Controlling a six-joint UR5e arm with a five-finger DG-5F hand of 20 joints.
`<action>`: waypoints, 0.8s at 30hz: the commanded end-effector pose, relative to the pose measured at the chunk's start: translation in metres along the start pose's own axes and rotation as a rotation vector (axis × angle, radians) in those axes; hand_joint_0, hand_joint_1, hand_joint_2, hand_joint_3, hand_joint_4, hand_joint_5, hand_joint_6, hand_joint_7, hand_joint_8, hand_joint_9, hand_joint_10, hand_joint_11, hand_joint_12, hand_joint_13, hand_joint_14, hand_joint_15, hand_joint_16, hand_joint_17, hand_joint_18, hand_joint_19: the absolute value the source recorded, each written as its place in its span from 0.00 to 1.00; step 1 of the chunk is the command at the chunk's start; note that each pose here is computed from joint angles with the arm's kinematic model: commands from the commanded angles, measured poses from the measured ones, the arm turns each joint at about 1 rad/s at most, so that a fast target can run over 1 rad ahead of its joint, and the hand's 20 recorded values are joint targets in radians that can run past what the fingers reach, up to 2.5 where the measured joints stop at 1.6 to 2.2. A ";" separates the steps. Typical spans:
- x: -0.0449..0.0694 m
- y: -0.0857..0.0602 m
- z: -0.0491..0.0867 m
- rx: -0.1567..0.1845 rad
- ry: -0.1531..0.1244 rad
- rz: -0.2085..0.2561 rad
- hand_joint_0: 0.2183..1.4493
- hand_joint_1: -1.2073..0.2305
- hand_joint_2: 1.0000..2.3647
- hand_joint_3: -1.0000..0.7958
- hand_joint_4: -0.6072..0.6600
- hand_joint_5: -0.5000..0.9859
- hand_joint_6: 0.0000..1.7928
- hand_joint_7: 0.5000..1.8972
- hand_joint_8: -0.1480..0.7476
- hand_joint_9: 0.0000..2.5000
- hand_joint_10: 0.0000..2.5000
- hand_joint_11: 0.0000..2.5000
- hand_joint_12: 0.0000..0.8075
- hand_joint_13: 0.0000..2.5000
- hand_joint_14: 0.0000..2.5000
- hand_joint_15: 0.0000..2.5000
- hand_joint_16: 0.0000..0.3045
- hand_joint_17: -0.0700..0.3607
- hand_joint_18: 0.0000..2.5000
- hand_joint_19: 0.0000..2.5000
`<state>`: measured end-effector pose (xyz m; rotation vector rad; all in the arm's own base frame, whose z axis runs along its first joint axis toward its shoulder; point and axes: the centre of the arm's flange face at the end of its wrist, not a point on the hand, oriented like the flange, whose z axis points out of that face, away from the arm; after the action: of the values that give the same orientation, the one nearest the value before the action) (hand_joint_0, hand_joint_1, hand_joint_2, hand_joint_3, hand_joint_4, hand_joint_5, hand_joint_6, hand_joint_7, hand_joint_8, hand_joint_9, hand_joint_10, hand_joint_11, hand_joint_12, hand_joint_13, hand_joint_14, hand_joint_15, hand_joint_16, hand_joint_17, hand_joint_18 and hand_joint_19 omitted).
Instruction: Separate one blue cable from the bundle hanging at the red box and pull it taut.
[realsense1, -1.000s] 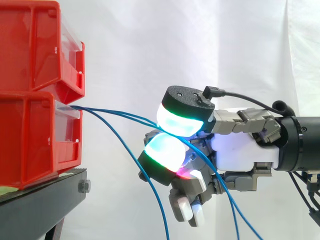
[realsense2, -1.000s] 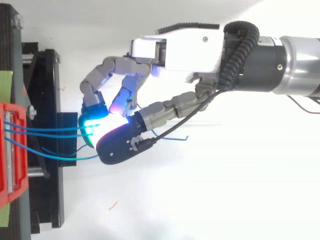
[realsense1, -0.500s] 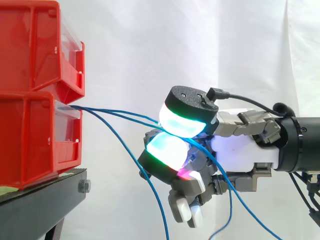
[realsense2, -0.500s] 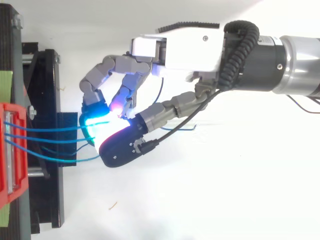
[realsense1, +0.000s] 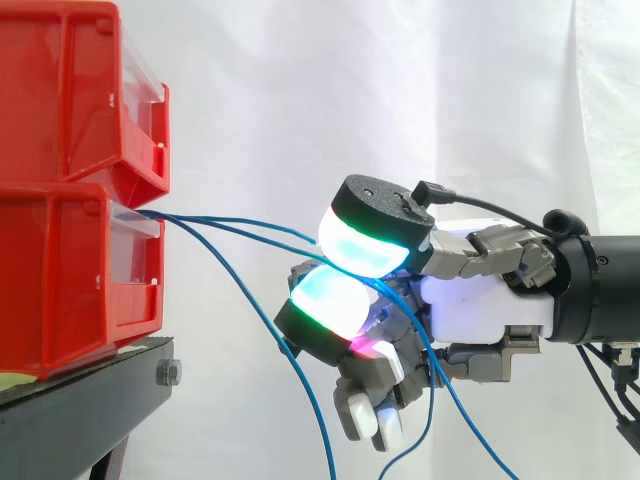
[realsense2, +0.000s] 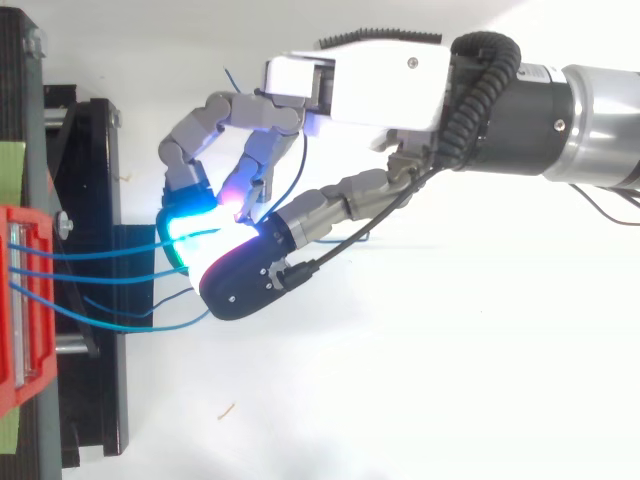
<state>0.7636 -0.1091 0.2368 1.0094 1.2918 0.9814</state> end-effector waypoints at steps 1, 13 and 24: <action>-0.002 0.000 0.000 0.001 -0.005 0.000 0.35 0.32 0.00 0.28 0.51 0.22 0.52 0.46 0.52 0.43 0.01 0.45 0.45 0.39 0.01 0.27 0.17 0.43 0.36 0.30; -0.002 0.000 0.000 0.001 -0.005 -0.029 0.37 0.23 0.00 0.28 0.45 0.23 0.52 0.47 0.52 0.43 0.01 0.45 0.44 0.39 0.01 0.27 0.16 0.42 0.37 0.29; 0.001 0.000 0.000 0.003 -0.009 -0.049 0.36 0.17 0.00 0.28 0.48 0.23 0.51 0.48 0.51 0.42 0.01 0.45 0.44 0.39 0.01 0.27 0.16 0.42 0.36 0.28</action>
<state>0.7637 -0.1088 0.2368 0.9784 1.3062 0.9414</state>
